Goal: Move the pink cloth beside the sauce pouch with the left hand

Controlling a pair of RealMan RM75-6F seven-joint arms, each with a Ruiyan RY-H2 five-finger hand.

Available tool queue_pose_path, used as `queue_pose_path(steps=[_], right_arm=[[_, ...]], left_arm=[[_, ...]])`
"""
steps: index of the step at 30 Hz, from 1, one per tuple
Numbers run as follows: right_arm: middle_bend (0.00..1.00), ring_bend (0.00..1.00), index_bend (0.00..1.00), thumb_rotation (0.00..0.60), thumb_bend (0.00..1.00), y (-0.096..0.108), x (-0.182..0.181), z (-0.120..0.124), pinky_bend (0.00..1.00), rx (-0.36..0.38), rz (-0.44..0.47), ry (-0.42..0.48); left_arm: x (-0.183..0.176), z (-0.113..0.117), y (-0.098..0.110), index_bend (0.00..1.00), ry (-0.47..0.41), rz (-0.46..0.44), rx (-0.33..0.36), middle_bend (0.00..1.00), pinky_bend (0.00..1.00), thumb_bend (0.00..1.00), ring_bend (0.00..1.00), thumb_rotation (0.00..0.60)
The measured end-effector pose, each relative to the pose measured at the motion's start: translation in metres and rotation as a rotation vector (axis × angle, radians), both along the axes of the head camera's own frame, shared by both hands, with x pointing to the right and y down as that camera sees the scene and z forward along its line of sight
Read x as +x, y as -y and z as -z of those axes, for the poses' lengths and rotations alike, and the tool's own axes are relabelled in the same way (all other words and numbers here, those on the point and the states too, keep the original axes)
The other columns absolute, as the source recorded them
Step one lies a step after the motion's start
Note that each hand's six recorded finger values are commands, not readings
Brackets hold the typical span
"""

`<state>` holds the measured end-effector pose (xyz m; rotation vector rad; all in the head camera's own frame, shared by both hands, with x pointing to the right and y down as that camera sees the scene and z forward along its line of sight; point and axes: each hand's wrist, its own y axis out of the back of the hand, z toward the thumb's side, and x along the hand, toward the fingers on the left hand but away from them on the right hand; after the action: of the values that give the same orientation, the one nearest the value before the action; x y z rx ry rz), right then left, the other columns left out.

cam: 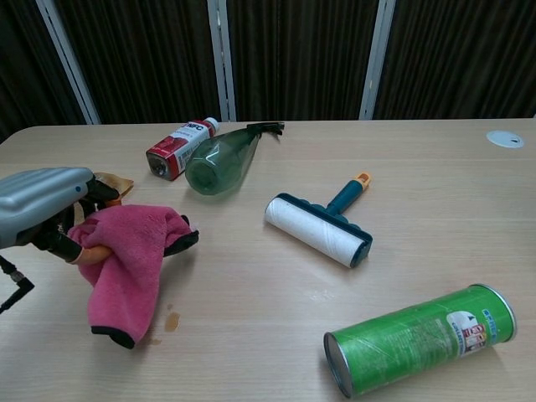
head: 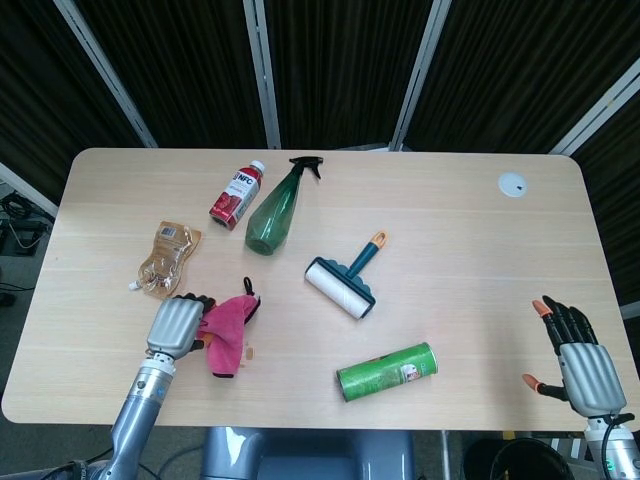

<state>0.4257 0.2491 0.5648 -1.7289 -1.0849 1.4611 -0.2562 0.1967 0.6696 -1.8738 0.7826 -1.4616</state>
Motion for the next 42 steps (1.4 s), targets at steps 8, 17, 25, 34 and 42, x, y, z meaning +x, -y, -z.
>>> queue_pose_path(steps=[8, 17, 25, 34, 42], right_arm=[[0.0, 0.0, 0.0, 0.6, 0.0, 0.0, 0.001, 0.0, 0.0, -0.003, -0.003, 0.002], [0.0, 0.0, 0.0, 0.6, 0.0, 0.0, 0.0, 0.0, 0.0, -0.003, -0.003, 0.004], [0.0, 0.0, 0.0, 0.6, 0.0, 0.0, 0.0, 0.0, 0.0, -0.004, -0.002, 0.003], [0.0, 0.0, 0.0, 0.6, 0.0, 0.0, -0.001, 0.0, 0.0, 0.003, 0.005, -0.001], [0.0, 0.0, 0.0, 0.6, 0.0, 0.001, -0.001, 0.0, 0.0, 0.007, 0.015, -0.009]], left_arm=[[0.034, -0.012, -0.037, 0.75, -0.04, -0.068, -0.095, 0.49, 0.49, 0.62, 0.4, 0.6], [0.053, -0.016, -0.071, 0.79, -0.005, -0.175, -0.161, 0.51, 0.51, 0.62, 0.42, 0.6], [0.043, -0.029, -0.073, 0.79, 0.081, -0.204, -0.163, 0.51, 0.51, 0.62, 0.42, 0.6], [0.025, -0.038, -0.057, 0.78, 0.139, -0.186, -0.142, 0.51, 0.51, 0.62, 0.42, 0.6], [-0.002, -0.044, -0.036, 0.78, 0.203, -0.14, -0.116, 0.5, 0.51, 0.62, 0.42, 0.6]])
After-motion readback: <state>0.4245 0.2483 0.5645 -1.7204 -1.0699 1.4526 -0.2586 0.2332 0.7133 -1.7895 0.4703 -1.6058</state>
